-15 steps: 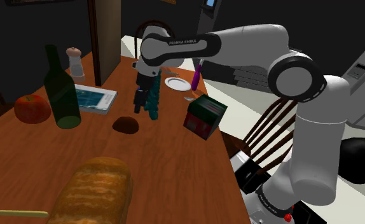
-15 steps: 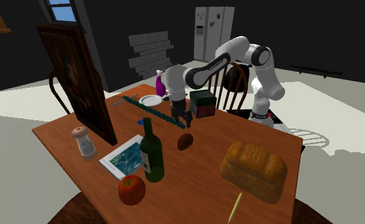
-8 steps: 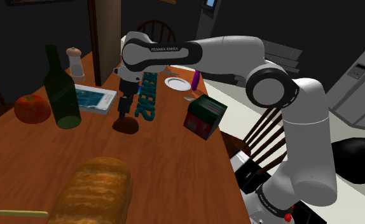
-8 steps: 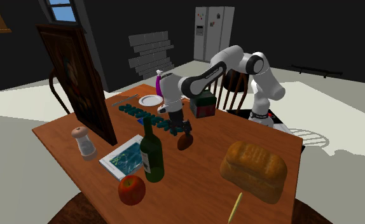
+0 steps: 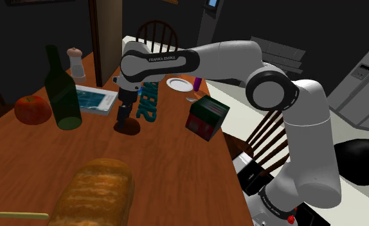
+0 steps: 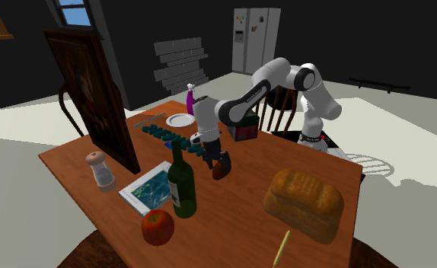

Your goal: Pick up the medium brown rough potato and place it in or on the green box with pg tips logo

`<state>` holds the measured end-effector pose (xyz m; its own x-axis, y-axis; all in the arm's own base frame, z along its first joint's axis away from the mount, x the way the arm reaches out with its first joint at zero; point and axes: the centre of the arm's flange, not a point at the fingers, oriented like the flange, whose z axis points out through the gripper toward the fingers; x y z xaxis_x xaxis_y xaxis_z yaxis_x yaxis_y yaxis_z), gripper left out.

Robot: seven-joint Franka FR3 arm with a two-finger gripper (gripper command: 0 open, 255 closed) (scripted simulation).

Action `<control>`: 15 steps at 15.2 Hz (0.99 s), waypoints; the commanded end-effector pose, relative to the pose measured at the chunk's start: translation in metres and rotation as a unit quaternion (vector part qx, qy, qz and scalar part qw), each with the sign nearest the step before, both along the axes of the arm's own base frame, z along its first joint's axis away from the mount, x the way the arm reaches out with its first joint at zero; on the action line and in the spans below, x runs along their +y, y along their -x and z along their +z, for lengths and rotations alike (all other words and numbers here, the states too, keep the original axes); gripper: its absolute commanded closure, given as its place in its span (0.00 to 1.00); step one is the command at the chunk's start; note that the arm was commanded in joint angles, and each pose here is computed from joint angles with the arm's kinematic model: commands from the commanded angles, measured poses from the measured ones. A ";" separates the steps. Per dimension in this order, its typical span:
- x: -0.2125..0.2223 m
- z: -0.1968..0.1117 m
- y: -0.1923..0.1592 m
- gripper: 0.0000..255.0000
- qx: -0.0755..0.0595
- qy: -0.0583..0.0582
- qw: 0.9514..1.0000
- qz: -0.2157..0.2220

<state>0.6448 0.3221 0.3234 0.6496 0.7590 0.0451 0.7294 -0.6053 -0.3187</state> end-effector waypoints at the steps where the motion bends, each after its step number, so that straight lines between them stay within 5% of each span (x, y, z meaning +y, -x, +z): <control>1: 0.000 -0.001 0.000 0.00 0.000 0.000 1.000 0.000; 5: 0.000 -0.001 0.000 0.00 0.000 0.000 1.000 0.000; 6: 0.000 -0.001 0.000 1.00 0.000 0.000 1.000 0.000; 15: 0.000 -0.001 0.000 1.00 0.000 0.000 1.000 0.000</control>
<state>0.6448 0.3227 0.3238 0.6496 0.7588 0.0474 0.7299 -0.6051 -0.3180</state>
